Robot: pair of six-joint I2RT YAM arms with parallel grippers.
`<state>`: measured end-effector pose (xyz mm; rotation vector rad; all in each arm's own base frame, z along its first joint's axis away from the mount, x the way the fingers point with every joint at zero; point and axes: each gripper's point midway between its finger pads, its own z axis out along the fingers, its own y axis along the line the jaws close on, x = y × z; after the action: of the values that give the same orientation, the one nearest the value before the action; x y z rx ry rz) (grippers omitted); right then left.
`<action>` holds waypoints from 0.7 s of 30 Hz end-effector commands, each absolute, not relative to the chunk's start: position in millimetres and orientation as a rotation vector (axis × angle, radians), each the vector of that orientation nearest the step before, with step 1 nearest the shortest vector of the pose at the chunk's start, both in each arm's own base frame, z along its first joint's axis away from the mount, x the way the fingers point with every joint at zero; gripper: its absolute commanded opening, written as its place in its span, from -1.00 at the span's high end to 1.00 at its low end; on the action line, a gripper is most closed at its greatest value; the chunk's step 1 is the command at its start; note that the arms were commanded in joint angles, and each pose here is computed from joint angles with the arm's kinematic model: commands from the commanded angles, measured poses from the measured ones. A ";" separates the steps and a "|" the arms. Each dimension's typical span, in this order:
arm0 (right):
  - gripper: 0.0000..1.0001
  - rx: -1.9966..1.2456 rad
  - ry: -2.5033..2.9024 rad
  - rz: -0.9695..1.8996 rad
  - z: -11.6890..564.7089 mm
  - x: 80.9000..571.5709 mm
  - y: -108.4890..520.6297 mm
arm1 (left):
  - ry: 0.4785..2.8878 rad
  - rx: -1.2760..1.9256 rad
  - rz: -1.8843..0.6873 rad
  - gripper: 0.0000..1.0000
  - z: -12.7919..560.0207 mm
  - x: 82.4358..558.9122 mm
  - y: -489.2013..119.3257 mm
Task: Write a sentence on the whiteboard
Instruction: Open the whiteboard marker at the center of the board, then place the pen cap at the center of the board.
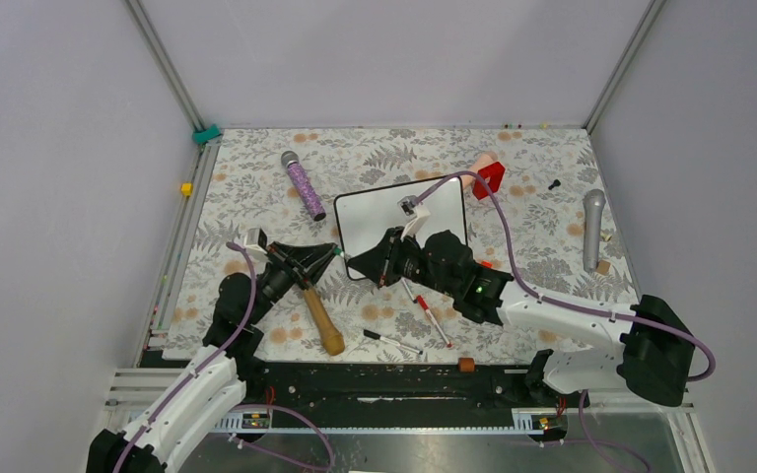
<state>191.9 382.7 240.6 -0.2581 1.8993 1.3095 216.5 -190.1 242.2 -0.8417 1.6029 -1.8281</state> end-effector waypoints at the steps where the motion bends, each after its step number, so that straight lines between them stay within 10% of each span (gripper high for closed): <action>1: 1.00 -0.226 1.803 1.351 272.0 197.4 386.6 | 1.494 -0.798 -1.888 1.00 270.5 215.6 -187.0; 15: 1.00 -0.254 1.886 1.180 231.8 176.2 323.2 | 1.427 -0.922 -1.741 1.00 242.3 261.0 -126.2; 21: 1.00 -0.303 1.973 1.045 217.1 173.2 301.8 | 1.799 -0.854 -1.310 1.00 193.0 277.7 -121.0</action>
<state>167.7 317.1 225.4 -0.2702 1.9194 1.1828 274.2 -119.5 202.7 -1.0244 1.5597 -1.5704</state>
